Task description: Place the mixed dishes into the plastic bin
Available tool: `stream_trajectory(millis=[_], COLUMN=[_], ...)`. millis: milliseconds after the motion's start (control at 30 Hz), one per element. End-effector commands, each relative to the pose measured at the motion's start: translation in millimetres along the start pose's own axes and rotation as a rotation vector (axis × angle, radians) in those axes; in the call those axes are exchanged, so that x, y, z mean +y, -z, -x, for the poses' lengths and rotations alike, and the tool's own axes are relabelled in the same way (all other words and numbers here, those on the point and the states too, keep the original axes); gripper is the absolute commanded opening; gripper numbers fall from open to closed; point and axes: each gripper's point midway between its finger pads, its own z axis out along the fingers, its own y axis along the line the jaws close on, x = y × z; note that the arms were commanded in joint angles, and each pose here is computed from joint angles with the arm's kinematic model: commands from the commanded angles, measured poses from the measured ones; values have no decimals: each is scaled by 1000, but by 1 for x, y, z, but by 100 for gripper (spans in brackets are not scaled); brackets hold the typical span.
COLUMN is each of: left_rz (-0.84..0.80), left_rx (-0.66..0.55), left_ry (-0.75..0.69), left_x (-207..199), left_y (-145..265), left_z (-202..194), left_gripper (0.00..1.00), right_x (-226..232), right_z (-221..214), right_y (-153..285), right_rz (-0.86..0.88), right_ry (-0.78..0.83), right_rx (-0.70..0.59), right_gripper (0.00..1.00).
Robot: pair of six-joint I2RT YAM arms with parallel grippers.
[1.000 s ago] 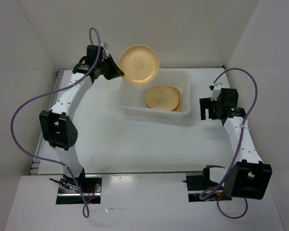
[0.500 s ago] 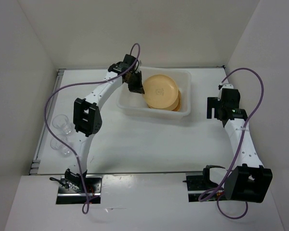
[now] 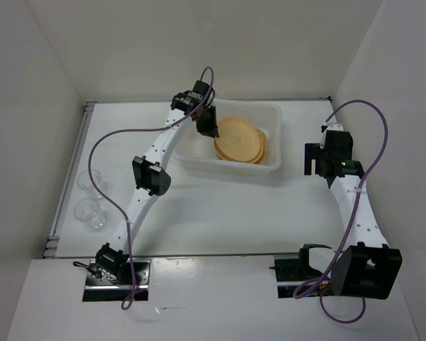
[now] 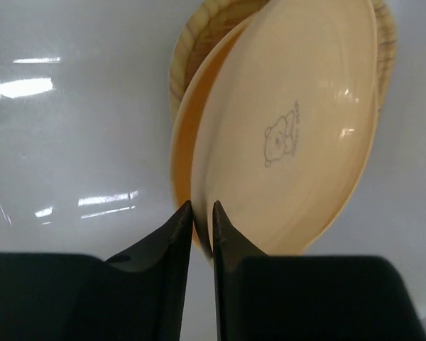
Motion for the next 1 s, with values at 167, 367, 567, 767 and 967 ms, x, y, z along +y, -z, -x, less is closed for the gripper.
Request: stream_trajectory(millis=[167,367,567,767,967], left_rz=[41,16,66,325,569], left_rx=[65,49,-186,-526,-568], left_ry=[25,21,-20,51,360], left_x=[6,-6,-21,32,178], left_y=[2,12,92,250,348], left_z=[-20,-17,32,86,69], left_gripper=[41,75,77,85,91], right_x=[1,2,4,5,5], right_z=[18,18,18,13,16], right_y=[10,10,10,6,6], right_rz=[3,12,21,23,22], right_ry=[-19,-10,-9,-5,-7], right_rx=[-66,-67,-67,-50,-59], right_gripper=[96,96,96,96,96])
